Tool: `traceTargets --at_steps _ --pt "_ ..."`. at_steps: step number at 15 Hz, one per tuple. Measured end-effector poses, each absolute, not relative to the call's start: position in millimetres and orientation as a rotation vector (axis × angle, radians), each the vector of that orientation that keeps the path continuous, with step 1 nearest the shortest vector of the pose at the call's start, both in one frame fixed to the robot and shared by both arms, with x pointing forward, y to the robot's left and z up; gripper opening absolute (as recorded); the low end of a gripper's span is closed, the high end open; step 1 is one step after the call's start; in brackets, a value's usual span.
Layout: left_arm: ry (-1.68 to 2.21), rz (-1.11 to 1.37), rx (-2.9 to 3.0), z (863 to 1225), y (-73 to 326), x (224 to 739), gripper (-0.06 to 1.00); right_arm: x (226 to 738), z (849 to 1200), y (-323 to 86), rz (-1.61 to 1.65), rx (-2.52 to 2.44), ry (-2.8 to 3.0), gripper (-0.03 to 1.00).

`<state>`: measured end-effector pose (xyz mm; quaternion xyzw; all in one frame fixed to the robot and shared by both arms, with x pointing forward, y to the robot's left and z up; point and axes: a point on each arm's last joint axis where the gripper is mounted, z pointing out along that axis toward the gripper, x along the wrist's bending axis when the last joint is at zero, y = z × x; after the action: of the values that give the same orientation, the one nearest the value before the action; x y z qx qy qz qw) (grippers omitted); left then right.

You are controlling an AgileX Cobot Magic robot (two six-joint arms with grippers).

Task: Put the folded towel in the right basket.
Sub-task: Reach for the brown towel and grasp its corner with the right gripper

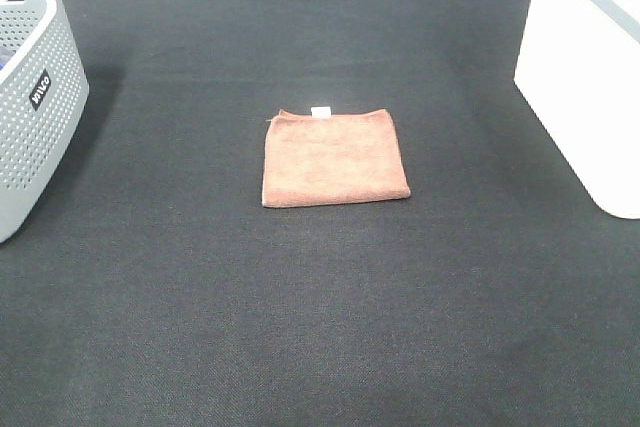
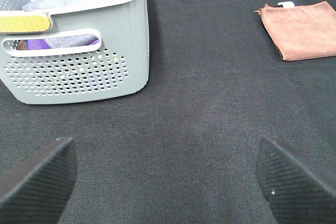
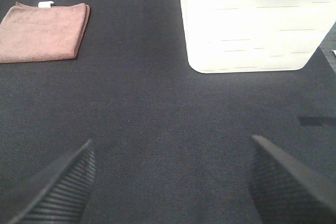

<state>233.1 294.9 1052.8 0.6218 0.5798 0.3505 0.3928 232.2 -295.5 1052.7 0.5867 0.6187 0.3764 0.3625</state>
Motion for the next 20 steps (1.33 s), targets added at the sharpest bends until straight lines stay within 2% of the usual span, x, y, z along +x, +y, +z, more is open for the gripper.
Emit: traceTargets --at_steps 20 --pt "1.472 0.890 1.578 1052.8 294.9 233.1 0.88 232.2 1052.7 -295.5 0.969 1.511 1.593 0.74"
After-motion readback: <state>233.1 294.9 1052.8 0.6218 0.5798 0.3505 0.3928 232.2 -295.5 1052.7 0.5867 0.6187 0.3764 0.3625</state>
